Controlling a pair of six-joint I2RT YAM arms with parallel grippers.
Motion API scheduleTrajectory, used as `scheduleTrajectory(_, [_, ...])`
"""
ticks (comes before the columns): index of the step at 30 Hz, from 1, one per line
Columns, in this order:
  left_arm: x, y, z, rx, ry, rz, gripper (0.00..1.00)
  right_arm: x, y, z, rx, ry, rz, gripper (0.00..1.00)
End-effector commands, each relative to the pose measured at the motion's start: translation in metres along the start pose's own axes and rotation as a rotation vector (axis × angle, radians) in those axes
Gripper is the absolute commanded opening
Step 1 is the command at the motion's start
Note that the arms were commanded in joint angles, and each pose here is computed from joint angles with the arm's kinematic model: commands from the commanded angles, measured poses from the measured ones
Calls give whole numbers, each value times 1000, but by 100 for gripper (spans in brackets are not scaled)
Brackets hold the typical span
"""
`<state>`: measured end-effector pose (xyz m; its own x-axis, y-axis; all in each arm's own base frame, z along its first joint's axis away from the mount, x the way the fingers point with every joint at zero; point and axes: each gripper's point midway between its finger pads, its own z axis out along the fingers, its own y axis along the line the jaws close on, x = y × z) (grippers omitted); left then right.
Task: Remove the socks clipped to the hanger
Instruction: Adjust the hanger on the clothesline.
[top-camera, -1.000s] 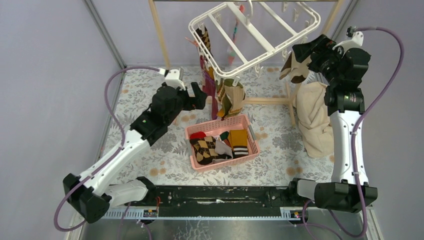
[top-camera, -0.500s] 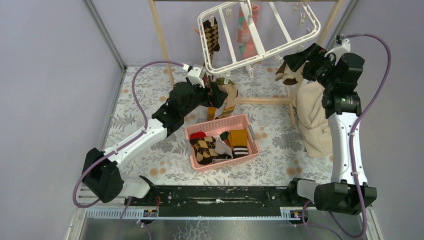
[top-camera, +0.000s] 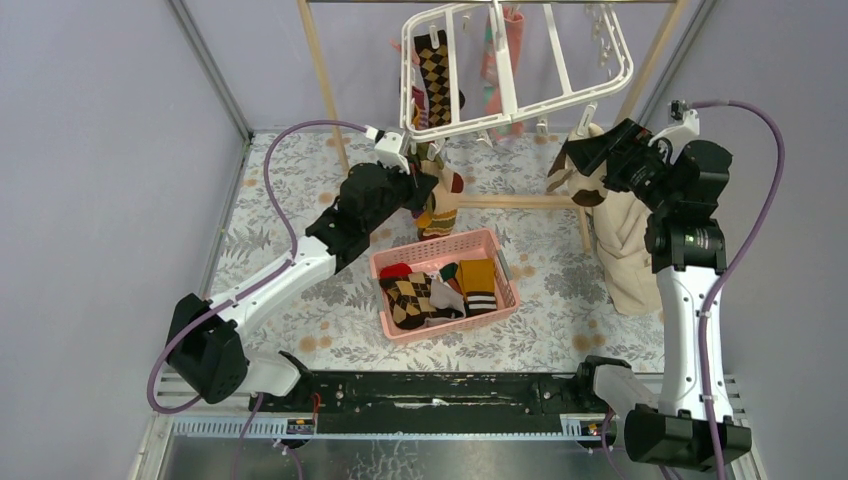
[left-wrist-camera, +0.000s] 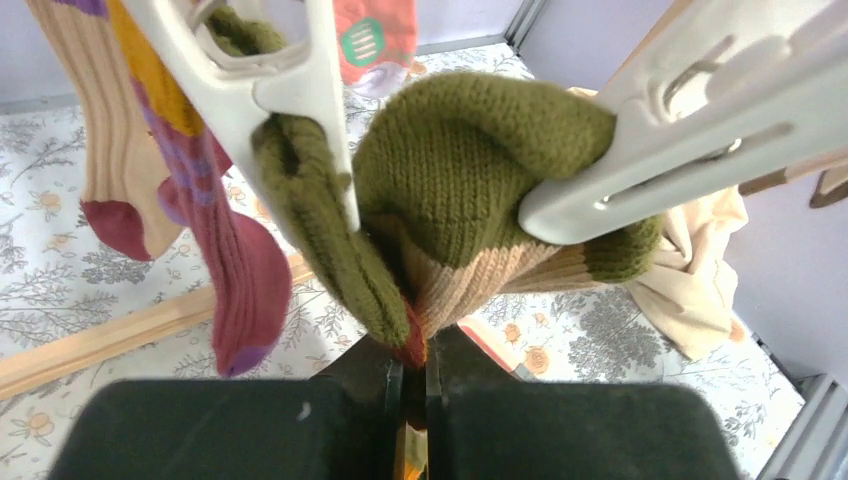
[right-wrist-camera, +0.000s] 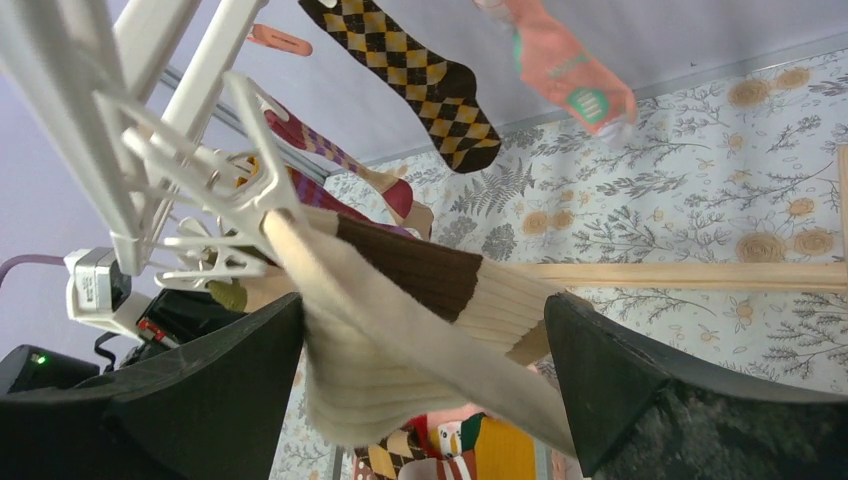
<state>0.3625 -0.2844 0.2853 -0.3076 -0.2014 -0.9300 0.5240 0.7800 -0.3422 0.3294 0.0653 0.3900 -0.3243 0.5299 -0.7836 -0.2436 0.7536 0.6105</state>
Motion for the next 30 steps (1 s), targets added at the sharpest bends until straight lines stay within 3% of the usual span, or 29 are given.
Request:
scheduleTrajectory(1, [-26,-2,-5,-32,-71,8,0,0,17,-14,-54,-13,-18,95])
scheduleTrajectory(9, [-32,-6,-28,-46,-67,2,0,25,19,-16,-87,61,20,95])
scheduleTrajectory(11, [-35,-11,-36,-37,-69,2,0,27,9,-17,-40,48,8,99])
scheduleTrajectory(18, [-45,-37,-53,17,-54,6,0,21,-28,-24,158,-46,-21,100])
scheduleTrajectory(30, [-67,-90,-76,93,-70,28,0,28,-48,-35,257,-76,-18,100])
